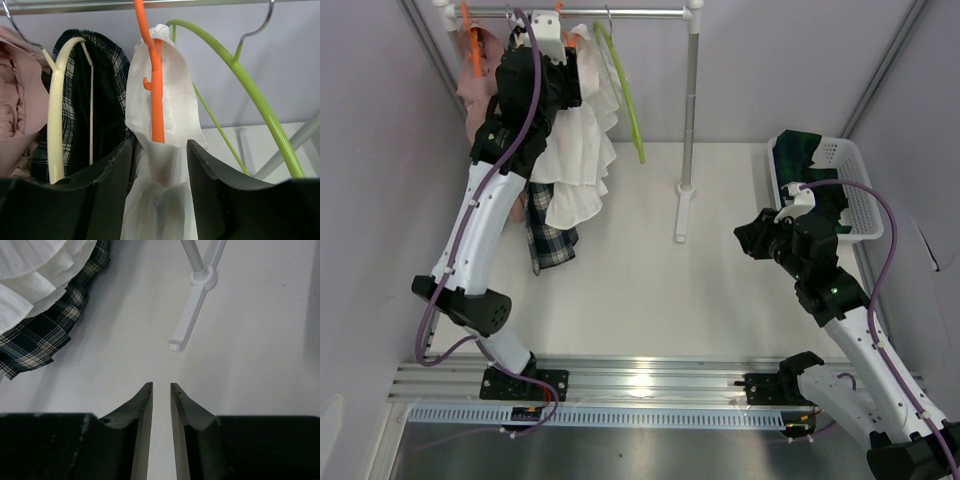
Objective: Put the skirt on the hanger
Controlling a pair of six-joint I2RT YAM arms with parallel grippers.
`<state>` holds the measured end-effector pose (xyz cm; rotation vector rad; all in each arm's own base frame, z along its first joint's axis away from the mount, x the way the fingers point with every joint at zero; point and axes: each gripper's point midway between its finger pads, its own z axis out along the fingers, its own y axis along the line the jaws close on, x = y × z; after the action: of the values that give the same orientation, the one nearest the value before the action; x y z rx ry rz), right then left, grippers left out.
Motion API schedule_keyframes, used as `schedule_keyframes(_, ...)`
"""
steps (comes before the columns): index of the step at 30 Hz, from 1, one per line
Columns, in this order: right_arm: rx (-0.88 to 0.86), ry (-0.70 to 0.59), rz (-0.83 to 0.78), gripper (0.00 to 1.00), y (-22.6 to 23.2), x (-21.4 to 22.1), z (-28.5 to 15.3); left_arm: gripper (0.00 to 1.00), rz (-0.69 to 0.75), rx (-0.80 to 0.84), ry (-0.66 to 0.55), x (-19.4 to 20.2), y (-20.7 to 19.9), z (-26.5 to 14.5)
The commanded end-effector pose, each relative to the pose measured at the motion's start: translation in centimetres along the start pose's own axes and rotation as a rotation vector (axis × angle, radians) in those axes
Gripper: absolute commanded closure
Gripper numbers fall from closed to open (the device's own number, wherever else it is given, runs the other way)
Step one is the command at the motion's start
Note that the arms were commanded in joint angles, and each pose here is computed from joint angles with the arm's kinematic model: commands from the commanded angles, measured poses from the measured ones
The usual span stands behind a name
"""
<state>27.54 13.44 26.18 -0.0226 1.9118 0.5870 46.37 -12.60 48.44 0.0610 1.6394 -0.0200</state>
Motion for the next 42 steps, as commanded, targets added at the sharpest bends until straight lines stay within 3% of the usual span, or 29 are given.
schedule_keyframes(1,-0.023,-0.051,0.003,0.73,0.8,-1.8,-0.8,0.46,-0.051,0.071,-0.102,-3.9,-0.2,-2.9)
schedule_keyframes(8,-0.022,-0.05,0.024,0.72,1.2,-2.6,-1.3,0.41,-0.093,0.2,-0.147,-6.1,-1.6,-5.8)
schedule_keyframes(16,0.015,-0.046,0.06,0.66,1.3,-3.6,-2.4,0.39,-0.183,0.384,-0.179,-8.3,-3.0,-12.4)
schedule_keyframes(21,0.125,-0.059,0.091,0.59,-0.3,-4.4,-3.1,0.38,-0.233,0.446,-0.133,-5.6,-3.1,-16.1)
schedule_keyframes(22,0.159,-0.056,0.094,0.56,-0.9,-4.5,-3.0,0.38,-0.236,0.459,-0.069,-2.9,-3.6,-15.7)
schedule_keyframes(24,0.223,-0.054,0.093,0.53,-1.7,-5.7,-3.2,0.38,-0.257,0.491,-0.084,-2.7,-3.4,-18.3)
schedule_keyframes(27,0.366,0.044,0.12,0.52,-6.0,-6.3,0.0,0.38,-0.29,0.558,0.0,1.5,-4.5,-19.8)
schedule_keyframes(31,0.403,0.08,0.237,0.46,-11.1,-8.3,3.2,0.38,-0.309,0.64,0.08,6.2,-6.1,-21.6)
schedule_keyframes(36,0.511,0.087,0.277,0.33,-17.5,-11.0,6.9,0.38,-0.322,0.707,0.139,9.9,-7.1,-24.0)
schedule_keyframes(42,0.547,0.15,0.318,0.27,-23.0,-10.0,13.0,0.38,-0.342,0.775,0.199,13.4,-8.8,-25.1)
